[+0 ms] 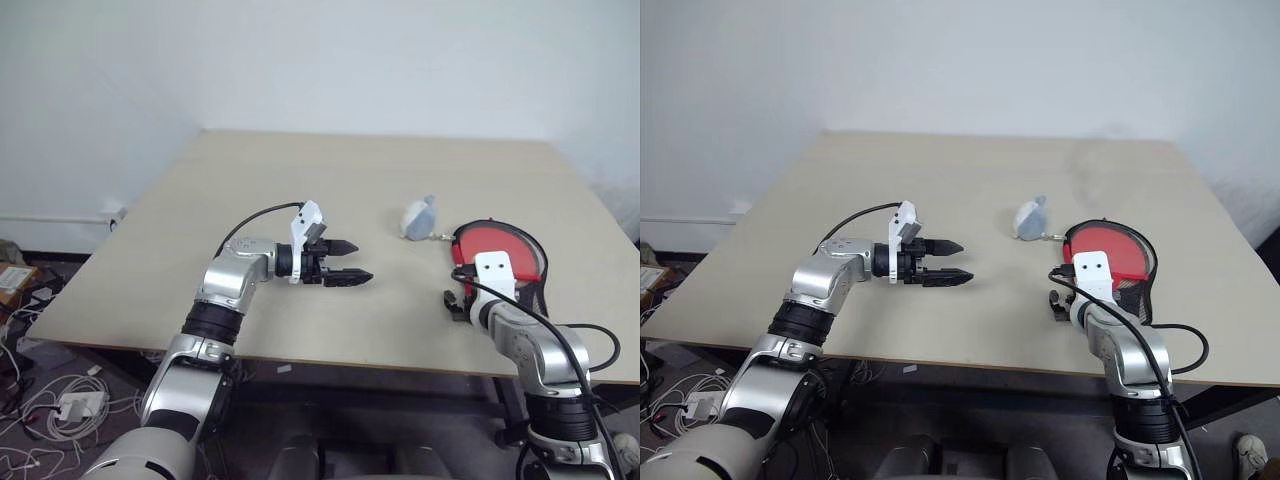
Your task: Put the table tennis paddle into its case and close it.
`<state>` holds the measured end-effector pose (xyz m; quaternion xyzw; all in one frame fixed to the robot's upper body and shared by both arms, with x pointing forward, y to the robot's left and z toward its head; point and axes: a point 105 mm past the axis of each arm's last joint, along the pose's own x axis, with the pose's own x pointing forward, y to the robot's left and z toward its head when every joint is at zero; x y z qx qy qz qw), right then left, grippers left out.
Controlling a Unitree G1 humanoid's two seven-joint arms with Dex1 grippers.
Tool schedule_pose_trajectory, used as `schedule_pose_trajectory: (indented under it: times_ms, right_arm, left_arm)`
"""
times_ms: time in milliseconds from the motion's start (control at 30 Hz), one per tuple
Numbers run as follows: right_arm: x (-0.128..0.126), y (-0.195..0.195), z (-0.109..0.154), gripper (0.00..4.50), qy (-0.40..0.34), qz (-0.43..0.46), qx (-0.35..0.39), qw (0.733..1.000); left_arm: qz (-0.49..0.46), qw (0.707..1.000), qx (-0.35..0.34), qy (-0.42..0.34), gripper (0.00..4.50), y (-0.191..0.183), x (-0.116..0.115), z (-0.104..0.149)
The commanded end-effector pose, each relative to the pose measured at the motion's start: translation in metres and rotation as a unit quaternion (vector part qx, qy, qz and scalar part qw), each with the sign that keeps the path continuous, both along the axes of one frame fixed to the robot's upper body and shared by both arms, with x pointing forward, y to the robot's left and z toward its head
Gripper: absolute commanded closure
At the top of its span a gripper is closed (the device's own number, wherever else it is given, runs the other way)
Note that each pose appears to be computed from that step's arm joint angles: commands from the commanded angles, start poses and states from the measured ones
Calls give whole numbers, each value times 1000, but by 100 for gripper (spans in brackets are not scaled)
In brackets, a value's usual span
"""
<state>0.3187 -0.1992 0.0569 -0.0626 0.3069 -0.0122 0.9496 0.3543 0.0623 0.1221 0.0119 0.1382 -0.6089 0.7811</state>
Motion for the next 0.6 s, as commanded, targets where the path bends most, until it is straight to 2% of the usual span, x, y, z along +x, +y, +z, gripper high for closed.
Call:
schedule_pose_trajectory:
  times_ms: [33,333,400,600]
  right_arm:
    - [-4,-18,-2,61,10,-42,-4,999]
    - [-1,-12,-4,387,14,-28,-7,999]
    - [0,-10,-4,446,14,-26,-5,1000]
    - [3,-9,-3,446,13,-22,-4,1000]
  left_arm:
    - [-8,999,-11,-34,0,-5,4,17]
    - [-9,999,-4,-45,0,-5,3,15]
    - [-8,999,-2,-47,0,-5,3,15]
    - [-6,999,-1,-49,0,-4,2,15]
